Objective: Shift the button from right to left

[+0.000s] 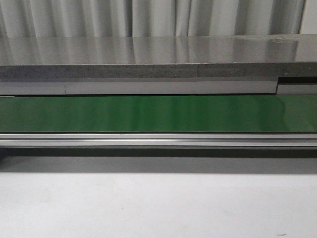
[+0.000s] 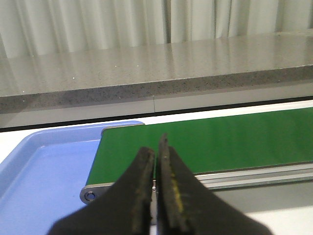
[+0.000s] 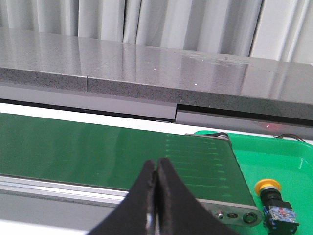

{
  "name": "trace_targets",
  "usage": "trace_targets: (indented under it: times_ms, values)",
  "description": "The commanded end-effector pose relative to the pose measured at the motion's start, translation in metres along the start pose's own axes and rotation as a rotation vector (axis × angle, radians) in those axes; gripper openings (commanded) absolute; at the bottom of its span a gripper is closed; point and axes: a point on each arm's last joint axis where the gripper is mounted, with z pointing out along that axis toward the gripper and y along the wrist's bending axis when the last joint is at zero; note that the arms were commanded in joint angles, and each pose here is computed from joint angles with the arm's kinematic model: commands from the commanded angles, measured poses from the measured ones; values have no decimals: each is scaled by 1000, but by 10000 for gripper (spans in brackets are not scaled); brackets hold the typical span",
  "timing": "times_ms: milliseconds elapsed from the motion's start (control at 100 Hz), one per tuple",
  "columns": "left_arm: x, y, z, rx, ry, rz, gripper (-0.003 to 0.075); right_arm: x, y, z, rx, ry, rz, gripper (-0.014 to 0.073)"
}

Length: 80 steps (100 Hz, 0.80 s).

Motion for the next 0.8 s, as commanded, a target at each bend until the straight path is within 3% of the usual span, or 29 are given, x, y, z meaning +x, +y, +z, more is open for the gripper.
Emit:
trace_targets:
  times_ms: [0, 430, 630, 790]
  values:
    - [4, -1, -1, 1, -77, -12, 5, -6, 1, 2, -7, -56, -3, -69]
    - [4, -1, -1, 1, -77, -12, 5, -20, 0, 0, -2, -69, -3, -69]
    - [4, -1, -1, 1, -77, -12, 5, -68, -6, -10, 27, 21, 1, -69]
    - [4, -1, -1, 1, -77, -12, 5, -109, -10, -14, 51, 193, 8, -69]
